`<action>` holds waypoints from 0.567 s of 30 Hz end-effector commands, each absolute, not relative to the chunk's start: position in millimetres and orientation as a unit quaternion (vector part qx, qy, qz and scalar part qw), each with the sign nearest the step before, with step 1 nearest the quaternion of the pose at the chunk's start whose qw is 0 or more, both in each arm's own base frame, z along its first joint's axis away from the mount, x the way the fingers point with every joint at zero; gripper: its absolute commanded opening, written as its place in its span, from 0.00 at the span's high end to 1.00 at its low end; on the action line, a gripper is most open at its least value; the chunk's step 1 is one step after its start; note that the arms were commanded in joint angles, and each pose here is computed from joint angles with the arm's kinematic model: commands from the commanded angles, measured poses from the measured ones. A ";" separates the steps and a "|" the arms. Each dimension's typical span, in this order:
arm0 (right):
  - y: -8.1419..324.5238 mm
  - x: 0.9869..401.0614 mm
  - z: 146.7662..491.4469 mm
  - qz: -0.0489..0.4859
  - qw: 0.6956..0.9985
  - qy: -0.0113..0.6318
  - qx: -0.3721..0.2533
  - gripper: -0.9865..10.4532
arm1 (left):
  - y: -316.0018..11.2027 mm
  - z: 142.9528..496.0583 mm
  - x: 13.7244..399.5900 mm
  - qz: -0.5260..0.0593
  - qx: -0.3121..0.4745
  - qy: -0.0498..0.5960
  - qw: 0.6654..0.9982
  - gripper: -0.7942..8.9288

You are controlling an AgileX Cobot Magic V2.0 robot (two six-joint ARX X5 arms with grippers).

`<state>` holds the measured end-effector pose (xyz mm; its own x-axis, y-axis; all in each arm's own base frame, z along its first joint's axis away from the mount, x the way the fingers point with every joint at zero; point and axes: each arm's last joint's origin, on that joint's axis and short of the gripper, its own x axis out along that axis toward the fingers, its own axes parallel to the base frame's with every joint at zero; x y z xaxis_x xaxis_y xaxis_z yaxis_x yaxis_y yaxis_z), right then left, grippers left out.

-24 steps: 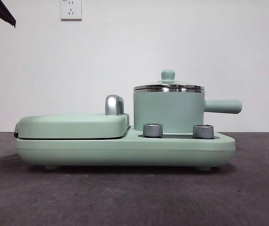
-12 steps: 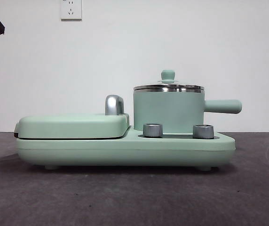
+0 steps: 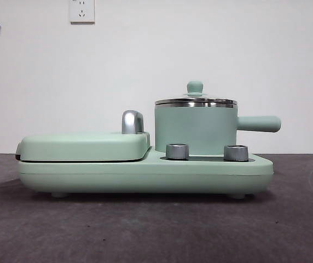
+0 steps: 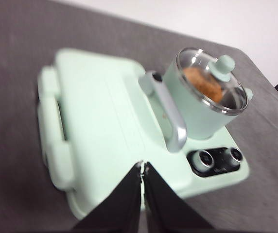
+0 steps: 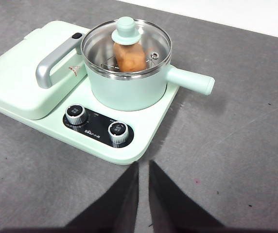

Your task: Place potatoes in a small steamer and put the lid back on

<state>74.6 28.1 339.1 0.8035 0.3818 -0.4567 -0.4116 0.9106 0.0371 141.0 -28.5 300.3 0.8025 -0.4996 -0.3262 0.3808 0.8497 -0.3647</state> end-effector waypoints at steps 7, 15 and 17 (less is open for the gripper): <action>28.5 74.7 341.6 0.212 0.950 0.227 -0.030 0.89 | -5.6 217.8 103.0 -0.070 -0.055 0.075 0.993 0.91; 28.5 74.7 341.6 0.211 0.950 0.227 -0.030 0.89 | 0.5 156.9 96.2 -0.003 -0.044 0.077 0.996 0.91; 28.5 74.7 341.6 0.212 0.950 0.227 -0.030 0.89 | 0.5 151.1 95.8 -0.003 -0.042 0.080 0.996 0.91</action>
<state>74.5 28.1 339.2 0.8037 0.3818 -0.4564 -0.4114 0.9107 0.0374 95.0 0.3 156.8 0.9882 -0.0146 -0.1525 -0.0008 0.9949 -0.1004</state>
